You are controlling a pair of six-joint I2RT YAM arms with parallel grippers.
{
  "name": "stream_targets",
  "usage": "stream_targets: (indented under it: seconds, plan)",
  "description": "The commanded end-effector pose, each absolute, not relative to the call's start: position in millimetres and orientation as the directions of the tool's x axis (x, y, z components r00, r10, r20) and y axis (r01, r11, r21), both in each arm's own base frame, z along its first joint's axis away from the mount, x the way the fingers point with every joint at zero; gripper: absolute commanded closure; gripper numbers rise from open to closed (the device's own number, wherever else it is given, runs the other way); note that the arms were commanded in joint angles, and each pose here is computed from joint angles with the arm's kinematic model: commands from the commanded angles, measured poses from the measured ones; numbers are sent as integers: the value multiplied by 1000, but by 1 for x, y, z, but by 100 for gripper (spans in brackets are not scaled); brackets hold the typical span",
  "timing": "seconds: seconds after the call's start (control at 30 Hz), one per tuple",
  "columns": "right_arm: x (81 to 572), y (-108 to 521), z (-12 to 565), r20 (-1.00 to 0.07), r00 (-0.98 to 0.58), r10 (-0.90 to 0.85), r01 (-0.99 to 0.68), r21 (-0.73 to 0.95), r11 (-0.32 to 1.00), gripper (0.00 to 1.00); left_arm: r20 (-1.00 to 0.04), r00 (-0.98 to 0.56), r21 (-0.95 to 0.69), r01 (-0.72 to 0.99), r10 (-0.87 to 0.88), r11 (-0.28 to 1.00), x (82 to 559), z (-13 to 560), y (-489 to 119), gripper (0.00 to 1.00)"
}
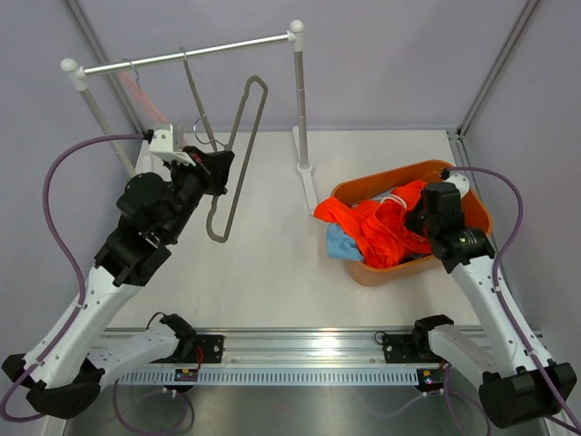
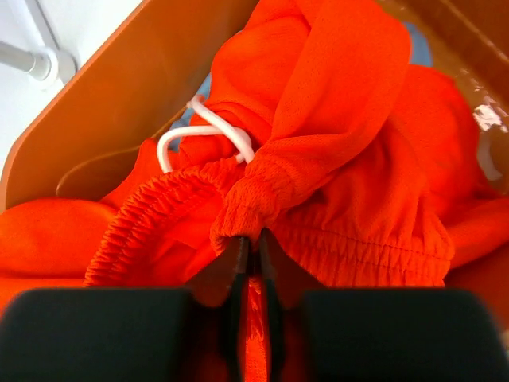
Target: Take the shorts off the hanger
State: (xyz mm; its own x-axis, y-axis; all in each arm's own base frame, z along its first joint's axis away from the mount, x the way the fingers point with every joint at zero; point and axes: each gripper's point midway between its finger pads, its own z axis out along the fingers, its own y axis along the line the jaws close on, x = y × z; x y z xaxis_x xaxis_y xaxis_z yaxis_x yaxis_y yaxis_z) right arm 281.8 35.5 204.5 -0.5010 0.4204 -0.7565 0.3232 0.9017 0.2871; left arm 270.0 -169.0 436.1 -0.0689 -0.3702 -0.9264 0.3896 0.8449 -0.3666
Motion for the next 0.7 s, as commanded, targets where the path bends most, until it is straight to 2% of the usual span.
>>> stream_targets:
  seconds: [0.0,0.1,0.17,0.27,0.43,0.67]
  plan:
    - [293,52,229,-761,-436,480,258,406,877,74,-934,-104,-357,311,-342,880,274,446,-158,100]
    - [285,45,244,-793,-389,469,244,403,882,56,-946,-182,-309,271,-267,912,291,433,-167,100]
    - [280,42,255,-808,-382,449,232,386,893,37,-946,-229,-282,245,-228,927,299,431,-171,100]
    - [276,44,269,-819,-377,432,202,383,902,26,-939,-281,-259,199,-199,945,307,426,-172,100]
    - [267,47,287,-829,-358,430,157,400,903,21,-936,-294,-235,117,-192,965,314,418,-162,100]
    - [256,51,311,-845,-330,422,94,415,905,17,-943,-305,-189,147,-137,971,333,426,-179,100]
